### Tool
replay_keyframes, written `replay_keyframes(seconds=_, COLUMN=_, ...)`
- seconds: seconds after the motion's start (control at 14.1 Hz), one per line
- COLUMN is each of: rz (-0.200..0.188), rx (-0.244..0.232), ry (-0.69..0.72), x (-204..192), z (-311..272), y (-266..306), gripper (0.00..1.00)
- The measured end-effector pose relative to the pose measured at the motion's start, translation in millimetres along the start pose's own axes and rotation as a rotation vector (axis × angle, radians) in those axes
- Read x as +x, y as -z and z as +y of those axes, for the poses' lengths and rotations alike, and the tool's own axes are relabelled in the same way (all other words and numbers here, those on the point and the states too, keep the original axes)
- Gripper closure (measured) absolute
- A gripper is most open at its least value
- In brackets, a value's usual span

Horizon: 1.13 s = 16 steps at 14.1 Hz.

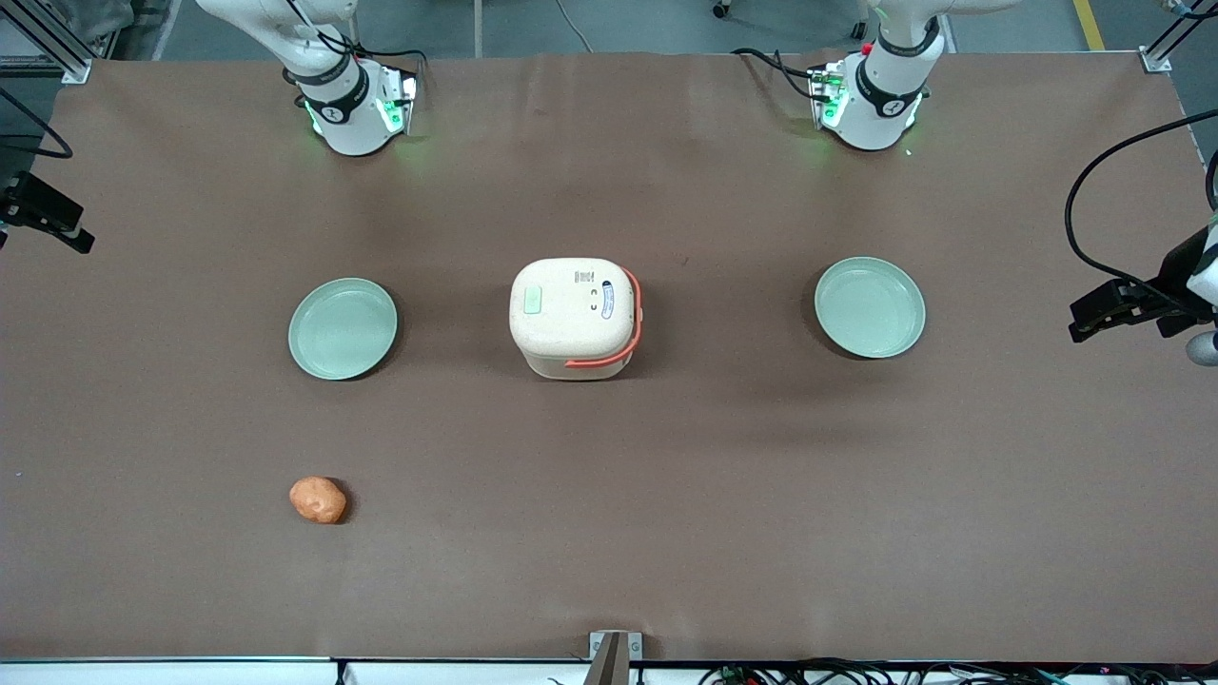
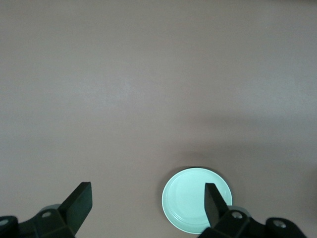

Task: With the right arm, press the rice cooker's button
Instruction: 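Move the right gripper over to the white rice cooker's front button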

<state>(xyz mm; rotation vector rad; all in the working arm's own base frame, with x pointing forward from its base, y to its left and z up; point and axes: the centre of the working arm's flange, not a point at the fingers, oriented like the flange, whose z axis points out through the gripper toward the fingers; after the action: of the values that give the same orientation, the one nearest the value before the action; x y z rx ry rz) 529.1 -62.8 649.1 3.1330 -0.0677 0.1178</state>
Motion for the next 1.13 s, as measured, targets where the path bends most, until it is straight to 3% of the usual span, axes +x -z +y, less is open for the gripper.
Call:
replay_keyframes(seconds=0.57, rz=-0.012, rx=0.004, ry=0.010, x=0.2, z=-6.1, y=-5.8, gripper=0.04)
replay_keyframes(seconds=0.78, rz=-0.054, rx=0.012, ry=0.024, x=6.6, z=-56.0, y=-27.3, gripper=0.35)
replay_keyframes(seconds=1.13, rz=-0.139, rx=0.016, ry=0.162, x=6.7, z=-202.6, y=-84.9, gripper=0.91)
